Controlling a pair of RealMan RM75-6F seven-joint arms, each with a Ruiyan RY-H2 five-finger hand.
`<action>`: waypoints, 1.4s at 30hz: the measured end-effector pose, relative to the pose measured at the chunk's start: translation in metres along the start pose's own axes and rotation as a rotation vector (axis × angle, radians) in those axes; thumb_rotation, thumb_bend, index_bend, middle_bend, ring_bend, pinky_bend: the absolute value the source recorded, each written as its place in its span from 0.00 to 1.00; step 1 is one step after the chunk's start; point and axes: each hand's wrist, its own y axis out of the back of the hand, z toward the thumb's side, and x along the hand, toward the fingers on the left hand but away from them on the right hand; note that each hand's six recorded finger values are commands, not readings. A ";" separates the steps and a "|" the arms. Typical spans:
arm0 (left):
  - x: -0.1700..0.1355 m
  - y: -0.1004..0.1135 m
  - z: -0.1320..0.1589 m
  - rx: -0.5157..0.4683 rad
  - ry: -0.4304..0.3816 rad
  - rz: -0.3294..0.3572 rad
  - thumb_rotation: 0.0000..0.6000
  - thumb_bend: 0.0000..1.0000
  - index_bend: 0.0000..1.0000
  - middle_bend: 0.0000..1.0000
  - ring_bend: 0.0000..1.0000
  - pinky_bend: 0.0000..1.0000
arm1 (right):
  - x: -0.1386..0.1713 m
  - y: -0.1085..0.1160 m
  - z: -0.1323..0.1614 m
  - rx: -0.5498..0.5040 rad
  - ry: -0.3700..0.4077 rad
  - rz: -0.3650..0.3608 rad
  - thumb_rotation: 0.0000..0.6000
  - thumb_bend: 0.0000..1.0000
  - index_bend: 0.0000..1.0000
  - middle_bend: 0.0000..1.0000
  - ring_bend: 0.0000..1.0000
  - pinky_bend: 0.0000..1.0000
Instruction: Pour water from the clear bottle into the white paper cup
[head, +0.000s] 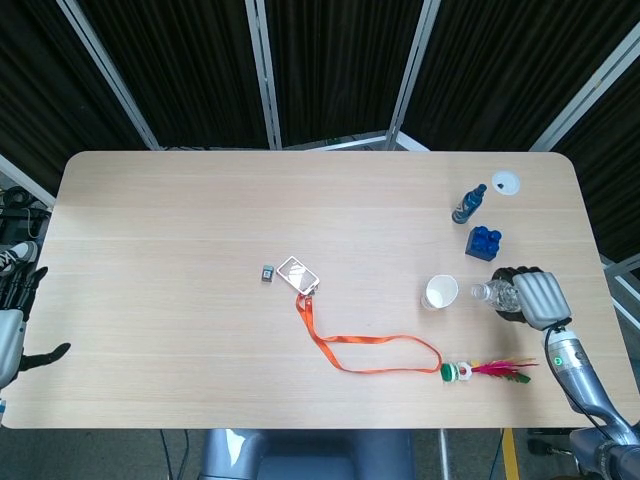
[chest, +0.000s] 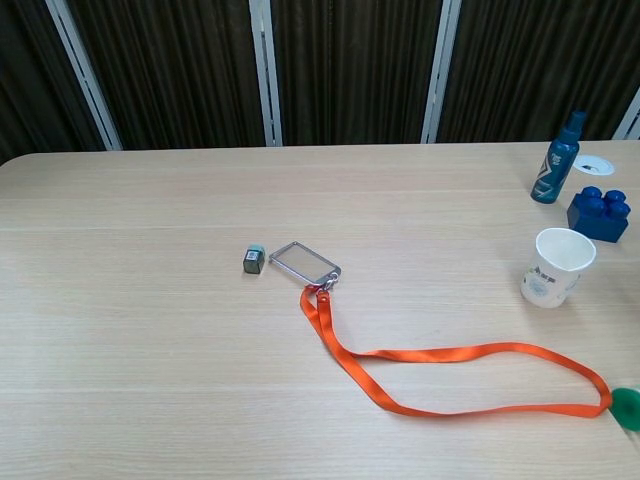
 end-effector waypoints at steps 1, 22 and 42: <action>0.000 0.000 0.000 0.001 0.001 -0.001 1.00 0.05 0.00 0.00 0.00 0.00 | -0.001 -0.001 0.000 0.015 -0.003 0.000 1.00 0.61 0.42 0.52 0.43 0.43; 0.002 -0.004 -0.001 0.009 0.007 -0.012 1.00 0.05 0.00 0.00 0.00 0.00 | -0.031 0.004 0.025 0.224 -0.031 -0.009 1.00 0.63 0.43 0.54 0.45 0.45; 0.003 -0.006 0.000 0.015 0.009 -0.020 1.00 0.05 0.00 0.00 0.00 0.00 | -0.034 0.003 0.023 0.374 -0.028 -0.033 1.00 0.63 0.43 0.55 0.46 0.45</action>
